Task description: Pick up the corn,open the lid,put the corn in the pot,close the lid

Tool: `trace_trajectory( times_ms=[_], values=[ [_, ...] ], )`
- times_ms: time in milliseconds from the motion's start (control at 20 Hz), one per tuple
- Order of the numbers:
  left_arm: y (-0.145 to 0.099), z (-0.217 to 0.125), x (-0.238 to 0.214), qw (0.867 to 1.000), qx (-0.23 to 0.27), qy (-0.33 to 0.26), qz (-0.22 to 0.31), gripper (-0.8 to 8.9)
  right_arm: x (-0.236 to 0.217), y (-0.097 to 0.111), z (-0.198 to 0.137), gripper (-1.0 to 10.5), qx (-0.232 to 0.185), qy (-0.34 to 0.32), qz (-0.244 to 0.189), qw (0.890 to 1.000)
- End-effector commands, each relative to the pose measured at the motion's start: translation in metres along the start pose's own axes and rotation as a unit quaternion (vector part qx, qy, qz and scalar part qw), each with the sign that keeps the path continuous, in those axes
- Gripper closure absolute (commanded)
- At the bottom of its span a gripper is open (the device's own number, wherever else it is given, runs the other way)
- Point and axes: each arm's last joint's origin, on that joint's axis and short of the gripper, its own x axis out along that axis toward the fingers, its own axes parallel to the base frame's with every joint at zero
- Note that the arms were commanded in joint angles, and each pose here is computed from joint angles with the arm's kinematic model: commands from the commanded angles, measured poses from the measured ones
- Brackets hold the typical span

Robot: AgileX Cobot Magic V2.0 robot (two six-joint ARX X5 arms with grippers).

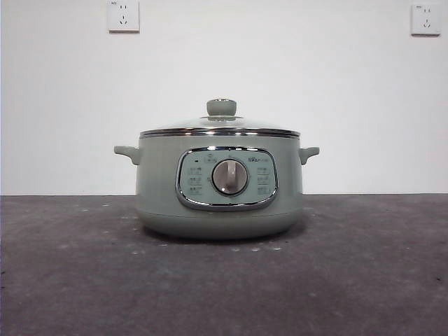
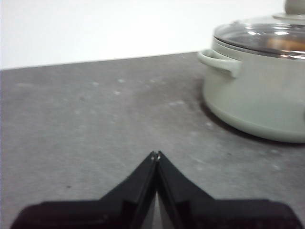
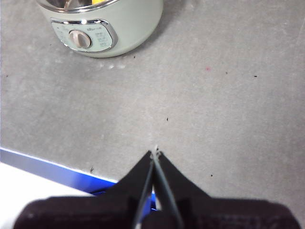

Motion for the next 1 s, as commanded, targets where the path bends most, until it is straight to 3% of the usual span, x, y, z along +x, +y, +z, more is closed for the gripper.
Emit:
trace_trajectory(
  times_ms=[50, 600, 750, 800, 900, 1000],
  values=[
    [0.0, -0.003, 0.001, 1.0, -0.006, 0.003, -0.007, 8.16, 0.001, -0.001, -0.003, 9.5, -0.006, 0.011, -0.008, 1.0],
    [0.0, -0.007, 0.004, 0.999, -0.012, 0.032, -0.007, 8.16, 0.001, -0.001, -0.003, 9.5, -0.007, 0.011, -0.012, 1.0],
    [0.0, -0.008, 0.005, 0.999, -0.012, 0.036, -0.007, 8.16, 0.001, -0.003, -0.003, 9.5, -0.009, 0.004, -0.03, 0.999],
    [0.0, -0.008, 0.005, 0.999, -0.012, 0.036, -0.007, 8.16, 0.001, -0.005, -0.002, 9.5, -0.019, -0.006, -0.063, 0.998],
    [0.0, -0.008, 0.005, 0.999, -0.012, 0.036, -0.007, 8.16, -0.002, -0.008, 0.004, 9.5, 0.023, -0.071, -0.132, 0.988],
    [0.0, -0.008, 0.005, 0.999, -0.012, 0.036, -0.007, 8.16, -0.004, -0.01, 0.012, 9.5, 0.07, -0.174, -0.147, 0.971]
  ],
)
